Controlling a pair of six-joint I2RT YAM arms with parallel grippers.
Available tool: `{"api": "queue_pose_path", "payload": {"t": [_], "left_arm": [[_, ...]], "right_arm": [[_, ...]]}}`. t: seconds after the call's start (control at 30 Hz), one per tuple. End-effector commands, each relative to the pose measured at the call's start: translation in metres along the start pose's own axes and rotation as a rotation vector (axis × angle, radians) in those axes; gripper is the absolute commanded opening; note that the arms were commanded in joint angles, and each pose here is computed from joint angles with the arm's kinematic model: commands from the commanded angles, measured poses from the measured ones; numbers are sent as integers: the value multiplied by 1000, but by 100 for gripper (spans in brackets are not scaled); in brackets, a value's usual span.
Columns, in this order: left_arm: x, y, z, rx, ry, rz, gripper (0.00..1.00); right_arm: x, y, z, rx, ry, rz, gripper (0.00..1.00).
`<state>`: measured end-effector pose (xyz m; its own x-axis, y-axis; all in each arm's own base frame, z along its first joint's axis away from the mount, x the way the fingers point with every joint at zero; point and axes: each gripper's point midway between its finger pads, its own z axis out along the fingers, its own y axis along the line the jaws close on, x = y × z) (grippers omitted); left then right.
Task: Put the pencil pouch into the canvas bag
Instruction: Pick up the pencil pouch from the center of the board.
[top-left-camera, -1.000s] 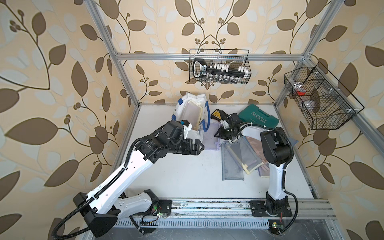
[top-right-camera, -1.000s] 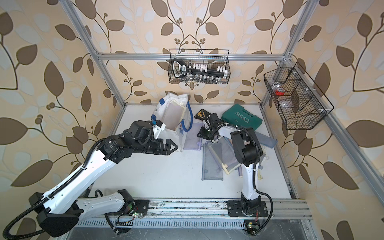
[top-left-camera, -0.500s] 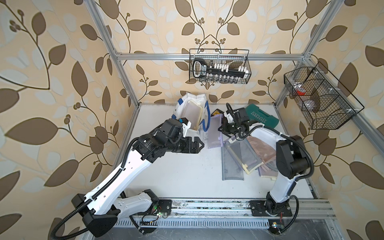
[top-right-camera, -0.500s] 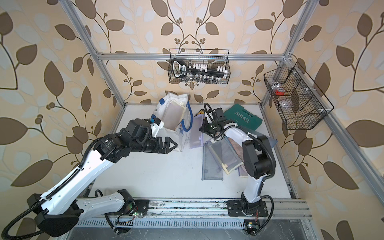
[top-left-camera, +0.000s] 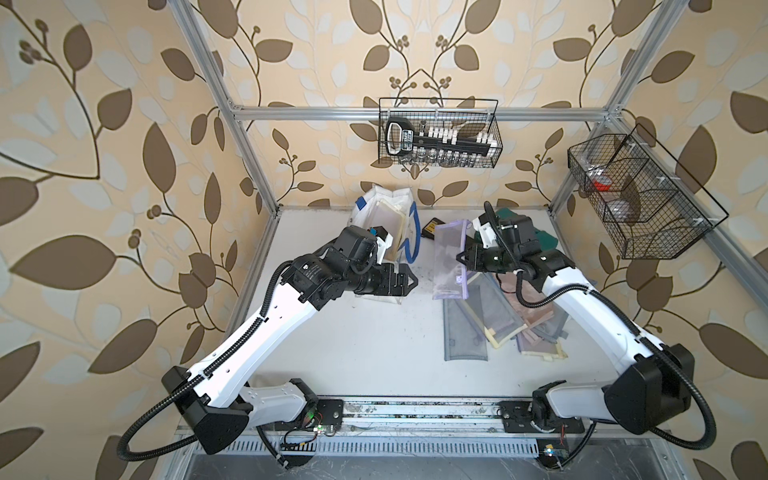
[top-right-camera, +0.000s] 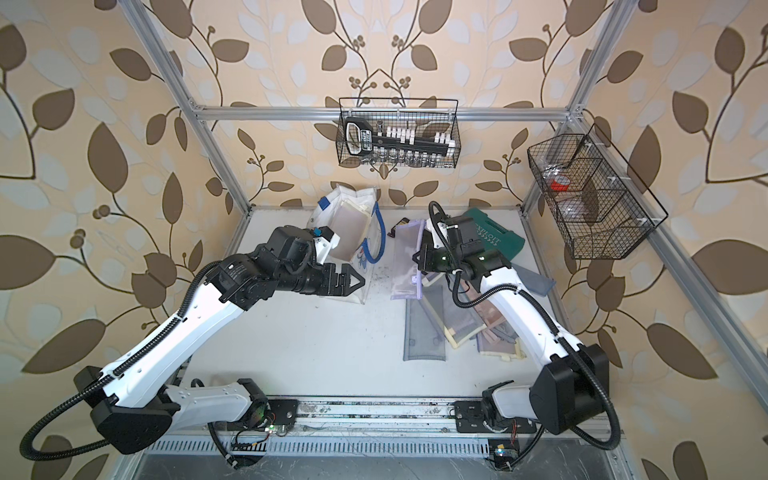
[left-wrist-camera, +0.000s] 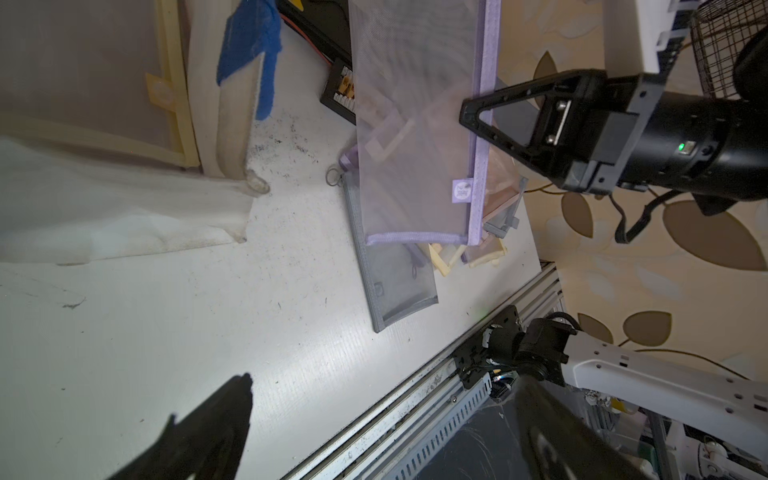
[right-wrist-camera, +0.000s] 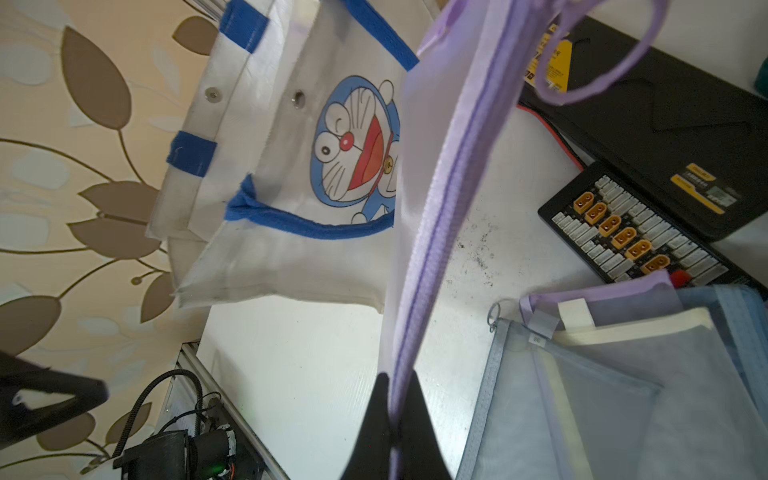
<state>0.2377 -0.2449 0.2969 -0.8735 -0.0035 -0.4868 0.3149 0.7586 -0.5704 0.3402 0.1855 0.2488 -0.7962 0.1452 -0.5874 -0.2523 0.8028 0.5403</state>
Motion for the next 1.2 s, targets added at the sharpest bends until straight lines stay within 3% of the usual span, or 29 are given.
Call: {"api": "queue_pose_path", "payload": {"t": [0.0,0.23,0.4,0.6,0.93,1.17], "left_arm": [[-18,-22,-2,105,-35,23,99],[-36,-34,6,198,-54,-21,99],[-38,-36,8,215,-64,-48,99],[-37,-35,1,259,-109,-88,98],[-37,-40,-15,322,-171,-101,71],[-36,-48,-27,378,-206,-68,66]], "right_arm": [[5,28,-25,-27,11,-70,0],[11,112,-54,-258,-15,-168,0],[15,146,-62,-372,-12,-174,0],[14,163,-68,-462,-20,-160,0],[15,169,-71,-507,-15,-148,0],[16,171,-73,-519,-9,-147,0]]}}
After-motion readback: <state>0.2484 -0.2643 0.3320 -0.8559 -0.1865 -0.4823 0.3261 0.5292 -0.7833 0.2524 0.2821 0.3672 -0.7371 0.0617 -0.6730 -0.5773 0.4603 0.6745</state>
